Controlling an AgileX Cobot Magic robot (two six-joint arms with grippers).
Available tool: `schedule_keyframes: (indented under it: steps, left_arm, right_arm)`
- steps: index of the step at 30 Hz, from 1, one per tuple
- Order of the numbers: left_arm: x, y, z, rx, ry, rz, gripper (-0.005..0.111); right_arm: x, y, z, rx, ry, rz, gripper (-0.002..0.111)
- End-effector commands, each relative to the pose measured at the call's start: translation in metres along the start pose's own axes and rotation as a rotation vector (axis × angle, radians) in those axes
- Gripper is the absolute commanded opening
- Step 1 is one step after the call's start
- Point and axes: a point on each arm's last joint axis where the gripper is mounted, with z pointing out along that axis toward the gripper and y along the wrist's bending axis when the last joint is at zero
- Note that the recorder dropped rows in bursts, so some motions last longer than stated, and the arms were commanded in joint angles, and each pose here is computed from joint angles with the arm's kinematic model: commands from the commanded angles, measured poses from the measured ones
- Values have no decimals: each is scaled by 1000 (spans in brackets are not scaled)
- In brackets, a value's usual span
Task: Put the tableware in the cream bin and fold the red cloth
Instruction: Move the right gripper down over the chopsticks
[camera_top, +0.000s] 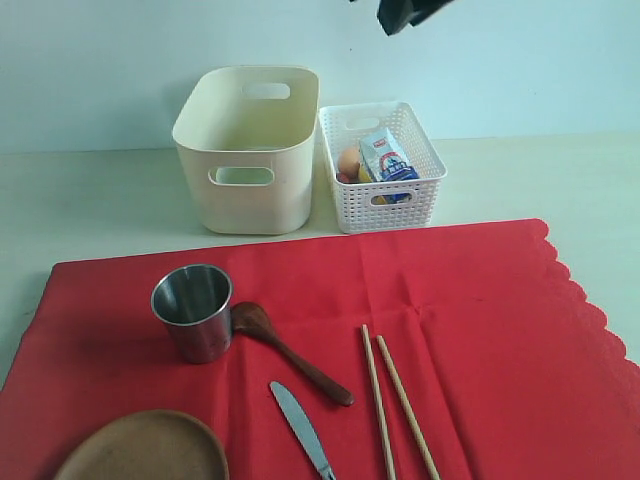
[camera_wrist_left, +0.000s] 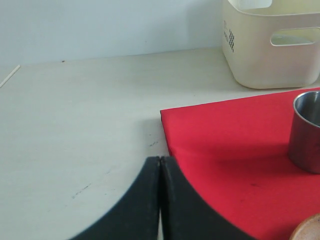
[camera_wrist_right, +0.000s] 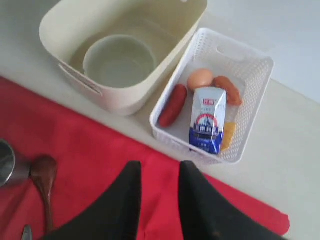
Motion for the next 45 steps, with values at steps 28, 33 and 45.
schedule_keyframes:
  steps: [28,33,45]
  left_arm:
    - [0,0,0,-6,-10,3,0]
    - [0,0,0,-6,-10,3,0]
    - [0,0,0,-6,-10,3,0]
  right_arm:
    - [206,43,111,-241,499,18,68]
    - [213,61,121,-265,541,-31,71]
    - [226,80,141,-197,626,29,71]
